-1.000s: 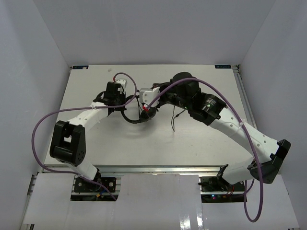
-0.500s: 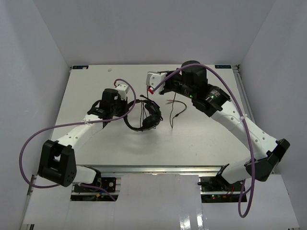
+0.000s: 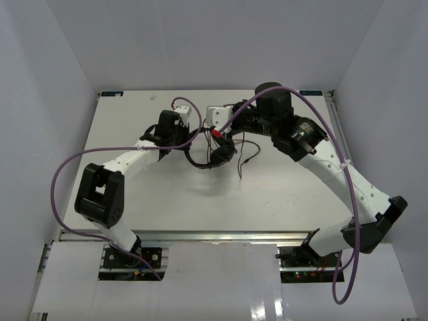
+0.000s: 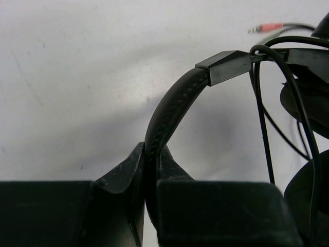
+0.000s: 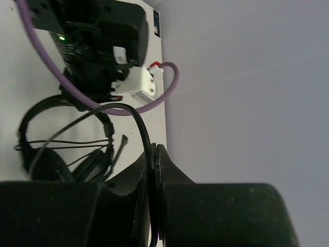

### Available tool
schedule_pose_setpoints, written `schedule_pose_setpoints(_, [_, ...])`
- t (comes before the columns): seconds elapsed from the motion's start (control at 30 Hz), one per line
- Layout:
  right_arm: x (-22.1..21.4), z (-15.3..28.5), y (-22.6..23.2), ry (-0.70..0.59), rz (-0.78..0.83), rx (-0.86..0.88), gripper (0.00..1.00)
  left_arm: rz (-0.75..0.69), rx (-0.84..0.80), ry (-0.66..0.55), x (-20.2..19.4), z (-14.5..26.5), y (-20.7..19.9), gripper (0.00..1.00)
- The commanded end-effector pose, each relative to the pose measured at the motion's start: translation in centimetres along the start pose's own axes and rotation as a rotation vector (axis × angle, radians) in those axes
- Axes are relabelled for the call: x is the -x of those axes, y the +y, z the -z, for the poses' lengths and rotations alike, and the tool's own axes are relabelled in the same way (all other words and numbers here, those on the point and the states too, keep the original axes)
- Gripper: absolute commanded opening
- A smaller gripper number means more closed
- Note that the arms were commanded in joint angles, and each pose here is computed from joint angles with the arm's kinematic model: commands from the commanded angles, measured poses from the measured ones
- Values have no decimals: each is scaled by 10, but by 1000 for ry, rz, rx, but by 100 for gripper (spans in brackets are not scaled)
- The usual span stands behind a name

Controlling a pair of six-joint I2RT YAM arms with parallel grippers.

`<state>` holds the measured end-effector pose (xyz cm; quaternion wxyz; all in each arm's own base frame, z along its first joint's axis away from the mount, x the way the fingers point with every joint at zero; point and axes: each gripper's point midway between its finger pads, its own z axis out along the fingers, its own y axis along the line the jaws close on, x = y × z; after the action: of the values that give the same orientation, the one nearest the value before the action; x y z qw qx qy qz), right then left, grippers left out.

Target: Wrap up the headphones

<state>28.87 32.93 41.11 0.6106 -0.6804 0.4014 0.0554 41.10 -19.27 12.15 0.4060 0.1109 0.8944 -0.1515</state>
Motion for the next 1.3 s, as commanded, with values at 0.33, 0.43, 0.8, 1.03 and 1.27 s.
schedule_pose_setpoints(0.33, [23, 22, -3, -58, 56, 18, 8, 130, 13, -83, 64, -33, -10, 0])
schedule_pose_setpoints(0.43, [26, 24, -16, -54, 63, -22, 8, 124, 16, -52, 52, -40, -7, 0])
schedule_pose_setpoints(0.8, [31, 29, -63, -18, 91, -174, 8, 84, 23, 49, 1, -69, -8, 0])
schedule_pose_setpoints(1.03, [2, 27, -76, 47, 94, -225, 8, -12, -38, 64, -26, -52, -24, 0])
schedule_pose_setpoints(1.27, [-32, 18, -70, 88, 71, -214, 8, -105, -138, -3, -32, -3, -52, 0])
